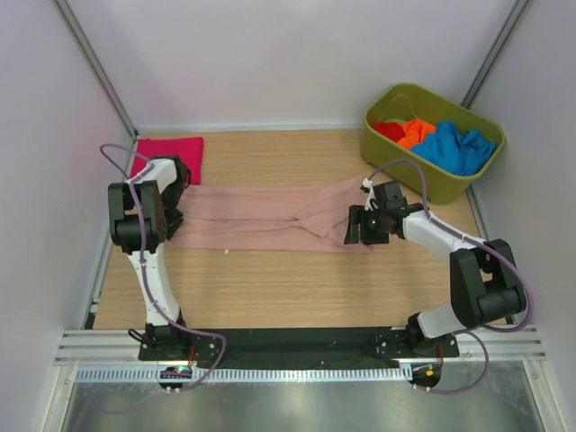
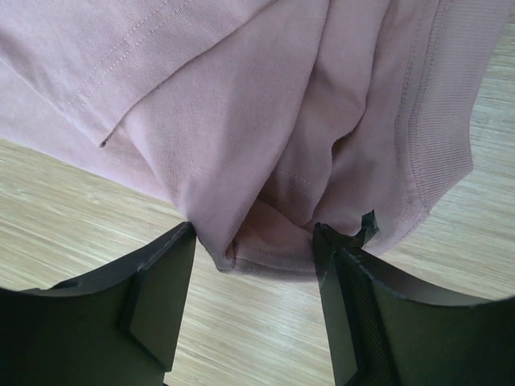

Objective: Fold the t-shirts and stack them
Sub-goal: Fold the tshirt

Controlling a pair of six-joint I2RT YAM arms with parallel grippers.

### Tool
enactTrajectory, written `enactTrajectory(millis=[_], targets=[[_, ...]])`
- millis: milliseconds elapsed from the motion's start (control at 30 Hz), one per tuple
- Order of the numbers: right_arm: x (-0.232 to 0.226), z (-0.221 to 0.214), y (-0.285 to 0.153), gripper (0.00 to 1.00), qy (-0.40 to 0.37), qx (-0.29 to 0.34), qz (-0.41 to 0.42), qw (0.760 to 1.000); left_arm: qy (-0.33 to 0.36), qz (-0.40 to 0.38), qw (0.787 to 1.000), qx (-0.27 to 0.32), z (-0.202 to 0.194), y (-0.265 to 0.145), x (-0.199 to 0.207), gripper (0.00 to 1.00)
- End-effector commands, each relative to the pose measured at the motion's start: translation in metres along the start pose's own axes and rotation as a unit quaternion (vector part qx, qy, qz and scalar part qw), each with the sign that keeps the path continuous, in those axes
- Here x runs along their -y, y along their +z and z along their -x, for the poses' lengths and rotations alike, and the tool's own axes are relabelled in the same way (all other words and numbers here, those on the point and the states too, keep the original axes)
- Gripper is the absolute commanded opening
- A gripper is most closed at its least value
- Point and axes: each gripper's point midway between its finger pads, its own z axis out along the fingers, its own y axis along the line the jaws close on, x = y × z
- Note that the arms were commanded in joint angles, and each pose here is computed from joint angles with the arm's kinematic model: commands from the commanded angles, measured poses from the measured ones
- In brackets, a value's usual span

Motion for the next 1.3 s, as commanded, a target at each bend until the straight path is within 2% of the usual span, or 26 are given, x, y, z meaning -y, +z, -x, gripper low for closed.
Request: enactTrajectory(millis=[0,67,100,133,367,467,500,567,800,933,1100,1267], targets=[[-0.002,0.006,0.0,0.66,-0.004,0.02,0.01,1.0,-0.026,-0.011,0.999,0.018,0.016,0.0,0.01,0.43],[-0.004,0.007,-0.005,0.61,0.004,0.029,0.01,1.0,-0.024,-0.007,1.0,0.018,0.016,0.001,0.01,0.43],[-0.004,0.006,-0.008,0.53,0.008,0.03,0.01,0.999,-0.023,-0.005,1.0,0.018,0.016,0.001,0.01,0.43],[-0.004,0.003,-0.009,0.49,0.014,0.029,0.006,0.999,-0.02,0.002,1.0,0.017,0.015,0.002,0.008,0.43],[0.002,-0.013,-0.025,0.31,0.052,0.036,-0.013,0.998,-0.02,0.01,0.999,0.024,0.017,0.001,-0.001,0.43],[0.01,-0.016,-0.027,0.18,0.073,0.032,-0.039,0.996,-0.02,0.014,0.999,0.027,0.016,0.0,-0.004,0.43],[0.014,-0.022,-0.028,0.1,0.08,0.019,-0.053,0.995,-0.019,0.015,0.999,0.028,0.017,0.0,-0.005,0.43],[0.022,-0.026,-0.025,0.01,0.097,-0.002,-0.077,0.992,-0.018,0.02,0.999,0.032,0.017,0.001,-0.007,0.43],[0.042,-0.055,-0.021,0.01,0.162,-0.051,-0.129,0.977,-0.007,0.045,0.998,0.036,0.015,0.008,-0.016,0.43],[0.051,-0.059,-0.027,0.01,0.174,-0.051,-0.157,0.971,-0.006,0.058,0.998,0.039,0.015,0.009,-0.022,0.43],[0.045,-0.054,-0.037,0.01,0.185,-0.034,-0.15,0.971,-0.006,0.082,0.996,0.044,0.011,0.012,-0.034,0.43],[0.045,-0.07,-0.036,0.01,0.211,-0.039,-0.147,0.966,-0.023,0.091,0.995,0.037,0.002,0.011,-0.05,0.45]])
